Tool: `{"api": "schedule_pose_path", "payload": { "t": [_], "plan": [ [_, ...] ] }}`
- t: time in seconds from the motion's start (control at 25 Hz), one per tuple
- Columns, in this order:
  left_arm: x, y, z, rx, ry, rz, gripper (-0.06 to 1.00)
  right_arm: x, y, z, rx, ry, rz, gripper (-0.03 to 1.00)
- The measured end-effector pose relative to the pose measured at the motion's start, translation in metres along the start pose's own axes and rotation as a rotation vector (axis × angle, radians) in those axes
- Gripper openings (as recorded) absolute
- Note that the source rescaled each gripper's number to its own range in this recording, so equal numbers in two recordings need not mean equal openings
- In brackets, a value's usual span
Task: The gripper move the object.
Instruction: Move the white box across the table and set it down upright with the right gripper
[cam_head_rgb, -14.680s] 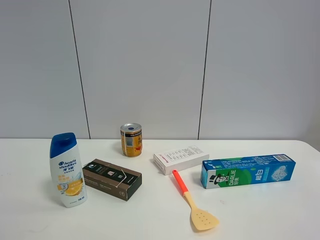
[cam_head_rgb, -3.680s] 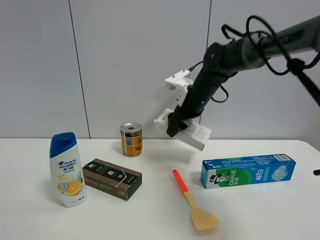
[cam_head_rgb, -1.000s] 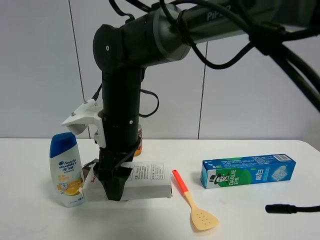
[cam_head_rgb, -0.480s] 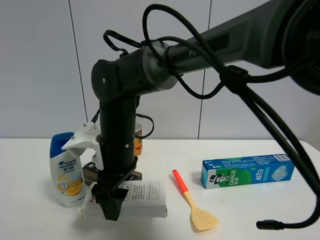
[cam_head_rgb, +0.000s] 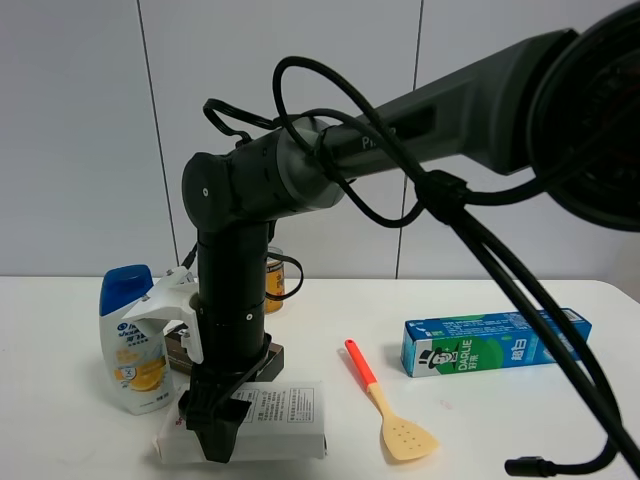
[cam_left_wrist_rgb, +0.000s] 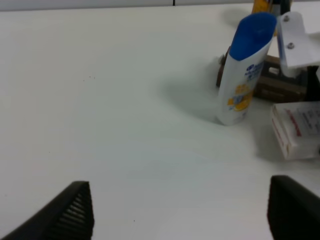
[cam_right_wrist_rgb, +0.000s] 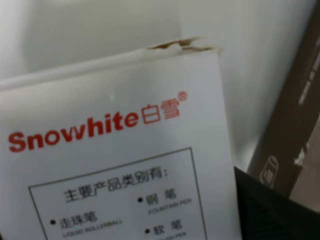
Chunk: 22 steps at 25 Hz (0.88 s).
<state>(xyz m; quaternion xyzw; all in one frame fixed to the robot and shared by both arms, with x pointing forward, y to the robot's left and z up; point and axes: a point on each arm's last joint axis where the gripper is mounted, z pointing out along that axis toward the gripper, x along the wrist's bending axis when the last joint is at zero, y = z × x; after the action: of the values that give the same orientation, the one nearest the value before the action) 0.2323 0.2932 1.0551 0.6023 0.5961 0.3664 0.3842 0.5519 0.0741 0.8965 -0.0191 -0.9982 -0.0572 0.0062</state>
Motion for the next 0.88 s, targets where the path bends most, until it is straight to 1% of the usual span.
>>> {"api": "schedule_pose_path", "payload": {
  "t": [0.44,0.48,0.56,0.64,0.88],
  "plan": [
    [0.0,0.0,0.0,0.0,0.0,0.0,1.0,0.0004,-0.0012,0.0067,0.015,0.013,0.002,0.0],
    [0.0,0.0,0.0,0.0,0.0,0.0,1.0,0.0004,-0.0013,0.0067,0.016,0.014,0.002,0.01],
    [0.0,0.0,0.0,0.0,0.0,0.0,1.0,0.0004,-0.0013,0.0067,0.016,0.014,0.007,0.08],
    [0.0,0.0,0.0,0.0,0.0,0.0,1.0,0.0004,-0.0013,0.0067,0.016,0.014,0.017,0.11],
    [0.0,0.0,0.0,0.0,0.0,0.0,1.0,0.0006,-0.0001,0.0011,0.004,0.004,0.043,0.12]
  ]
}}
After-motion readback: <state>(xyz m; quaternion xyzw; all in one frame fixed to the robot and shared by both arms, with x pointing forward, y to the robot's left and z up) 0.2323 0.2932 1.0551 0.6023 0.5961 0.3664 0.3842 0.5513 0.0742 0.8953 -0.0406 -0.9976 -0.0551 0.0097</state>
